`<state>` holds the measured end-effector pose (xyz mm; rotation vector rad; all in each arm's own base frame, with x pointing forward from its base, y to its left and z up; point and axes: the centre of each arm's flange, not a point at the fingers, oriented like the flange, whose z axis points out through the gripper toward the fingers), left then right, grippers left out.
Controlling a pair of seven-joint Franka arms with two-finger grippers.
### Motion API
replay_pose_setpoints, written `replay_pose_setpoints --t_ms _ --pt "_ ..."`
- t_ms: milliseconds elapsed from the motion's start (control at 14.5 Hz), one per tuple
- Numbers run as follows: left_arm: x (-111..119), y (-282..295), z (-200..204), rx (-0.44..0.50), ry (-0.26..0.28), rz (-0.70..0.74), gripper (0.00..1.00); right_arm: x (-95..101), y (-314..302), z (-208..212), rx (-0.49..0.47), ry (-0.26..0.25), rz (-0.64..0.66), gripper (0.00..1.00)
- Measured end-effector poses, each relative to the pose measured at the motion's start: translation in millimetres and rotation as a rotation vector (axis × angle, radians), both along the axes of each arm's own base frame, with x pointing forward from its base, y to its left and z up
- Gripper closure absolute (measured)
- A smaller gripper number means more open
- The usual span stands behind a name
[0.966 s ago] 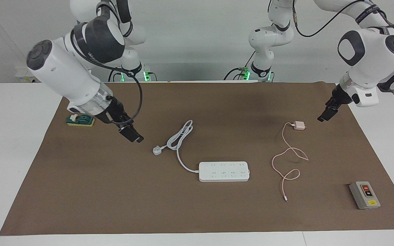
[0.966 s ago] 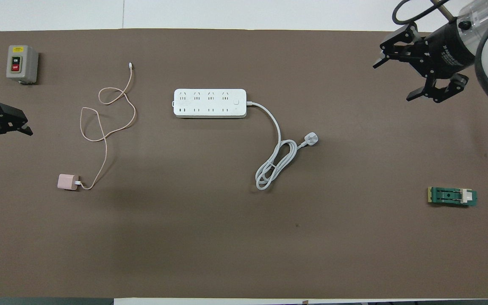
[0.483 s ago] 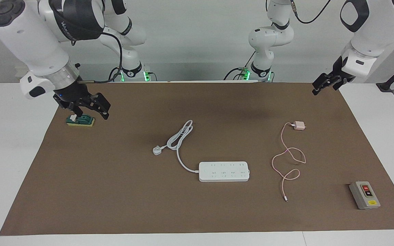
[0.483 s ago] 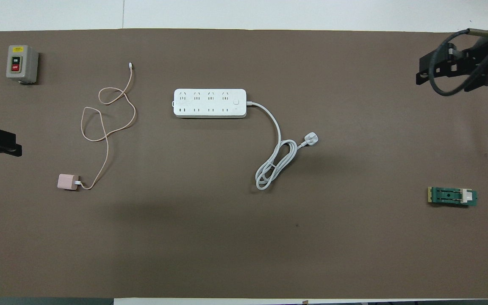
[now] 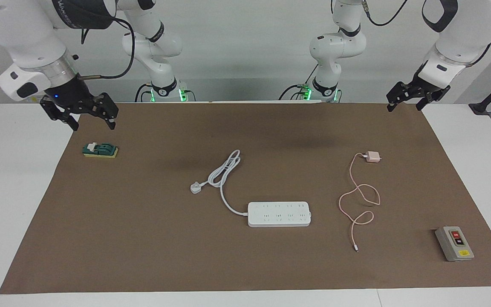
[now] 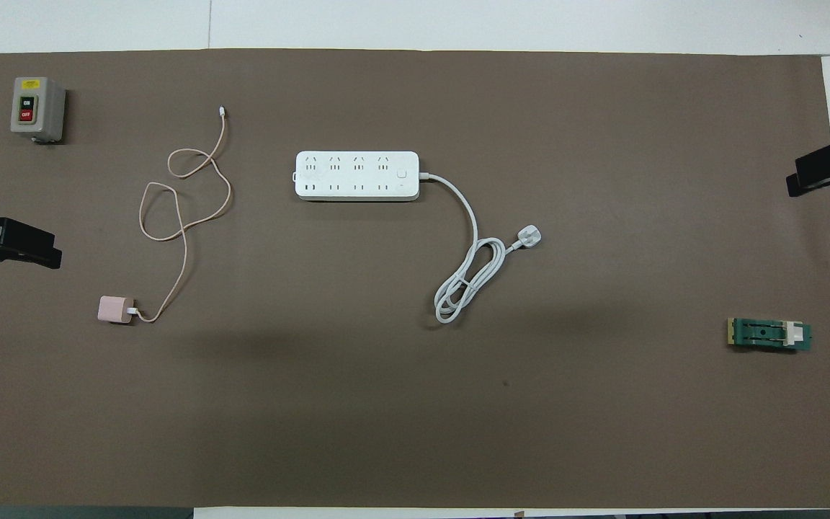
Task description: Unplug charger and place it aside
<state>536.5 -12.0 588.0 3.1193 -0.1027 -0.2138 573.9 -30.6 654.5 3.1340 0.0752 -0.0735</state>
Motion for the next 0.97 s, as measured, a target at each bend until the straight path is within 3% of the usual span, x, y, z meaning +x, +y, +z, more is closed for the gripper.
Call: replay_pose_setpoints --t_ms 345,966 --pt "11.3 -1.5 -6.0 -0.001 0.011 -0.004 0.0 -34.5 -4.2 -19.9 -0.01 0.053 -0.002 0.0" --pt "13.5 -0.5 10.1 -0.002 -0.032 -0.009 0.0 -33.7 -2.8 -33.7 -0.026 0.027 0.005 0.0"
